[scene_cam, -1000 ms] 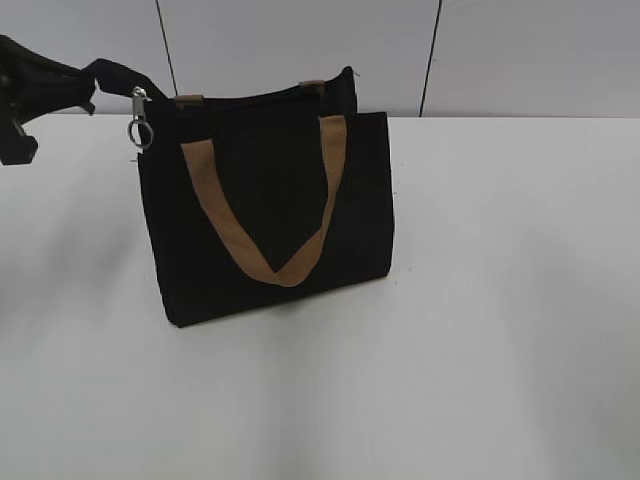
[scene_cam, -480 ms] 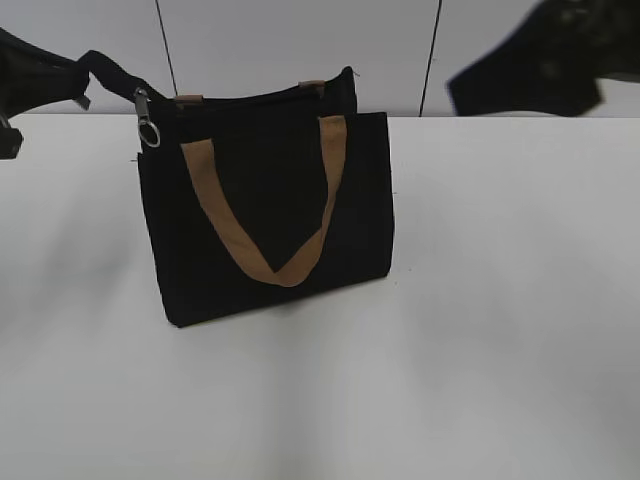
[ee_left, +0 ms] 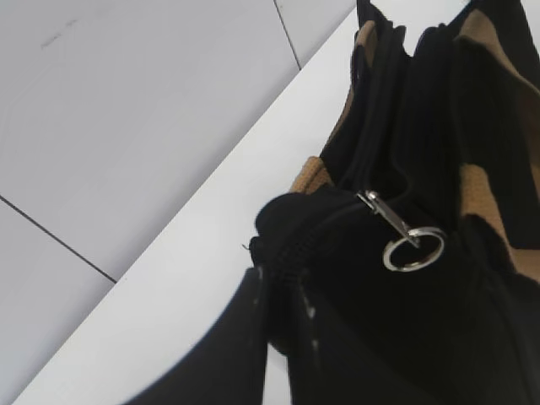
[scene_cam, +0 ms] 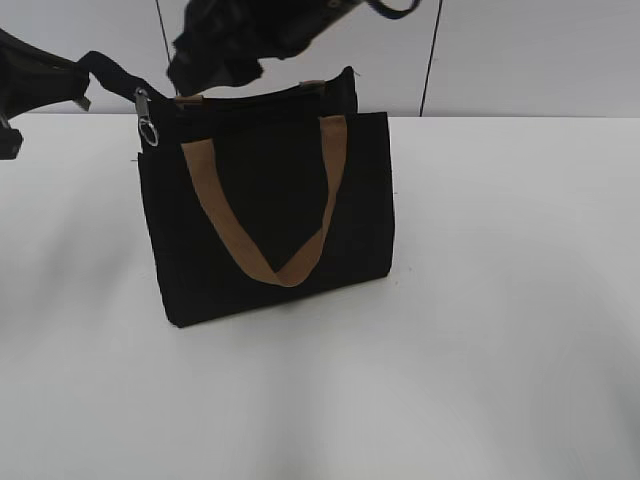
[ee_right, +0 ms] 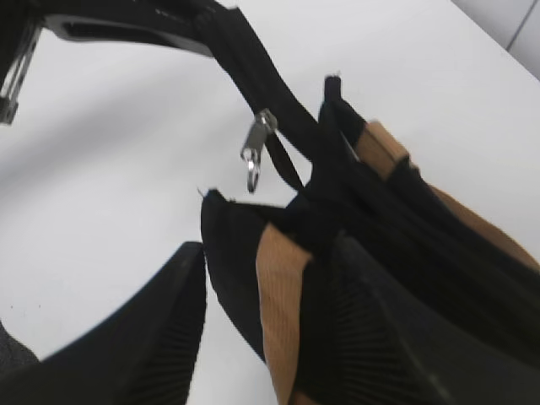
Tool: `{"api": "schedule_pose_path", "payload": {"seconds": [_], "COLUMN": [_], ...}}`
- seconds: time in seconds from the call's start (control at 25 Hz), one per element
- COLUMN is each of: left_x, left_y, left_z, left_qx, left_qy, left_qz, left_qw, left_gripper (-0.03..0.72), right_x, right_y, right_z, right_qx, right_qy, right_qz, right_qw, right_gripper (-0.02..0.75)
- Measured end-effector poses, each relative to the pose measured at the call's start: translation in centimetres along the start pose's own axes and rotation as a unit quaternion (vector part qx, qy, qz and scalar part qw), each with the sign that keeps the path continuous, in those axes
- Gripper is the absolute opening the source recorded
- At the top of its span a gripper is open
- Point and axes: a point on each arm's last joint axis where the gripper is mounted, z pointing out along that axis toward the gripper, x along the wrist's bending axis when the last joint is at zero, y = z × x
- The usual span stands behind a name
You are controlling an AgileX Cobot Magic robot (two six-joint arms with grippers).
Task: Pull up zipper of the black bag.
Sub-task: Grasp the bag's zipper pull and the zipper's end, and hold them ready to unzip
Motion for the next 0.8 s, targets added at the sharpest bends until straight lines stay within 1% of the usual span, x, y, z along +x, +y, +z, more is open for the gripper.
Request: {"api": "schedule_pose_path", "payload": {"seconds": [0.12,0.32,0.48,0.8], "left_x": [0.0,0.0,0.0,0.1], "left_y": [0.0,0.0,0.0,0.0], "left_z": [0.0,0.0,0.0,0.0], "left_qx": [0.0,0.001,0.002,0.002], "left_qy": [0.0,0.001,0.003,0.003], "left_qz": [0.0,0.0,0.0,0.0], "left_qw": [1.0,1.0,1.0,1.0], "left_gripper": [0.025,0.025,0.025,0.025], "right_x": [0.4,0.8,1.5,1.1], "right_y": [0.9,0.1,-0.4,-0.4], "right_z": [2.9,6.7,7.3,7.9], "right_qx": [-0.001,0.026,0.044,0.032], "right_qy": [0.013,0.034,0.048,0.035], "right_qz": [-0.016,-0.002,-0.001,0.003], "right_qw": [1.0,0.999,0.998,0.999], "right_gripper": [0.314,0.301,0.301,0.3]}}
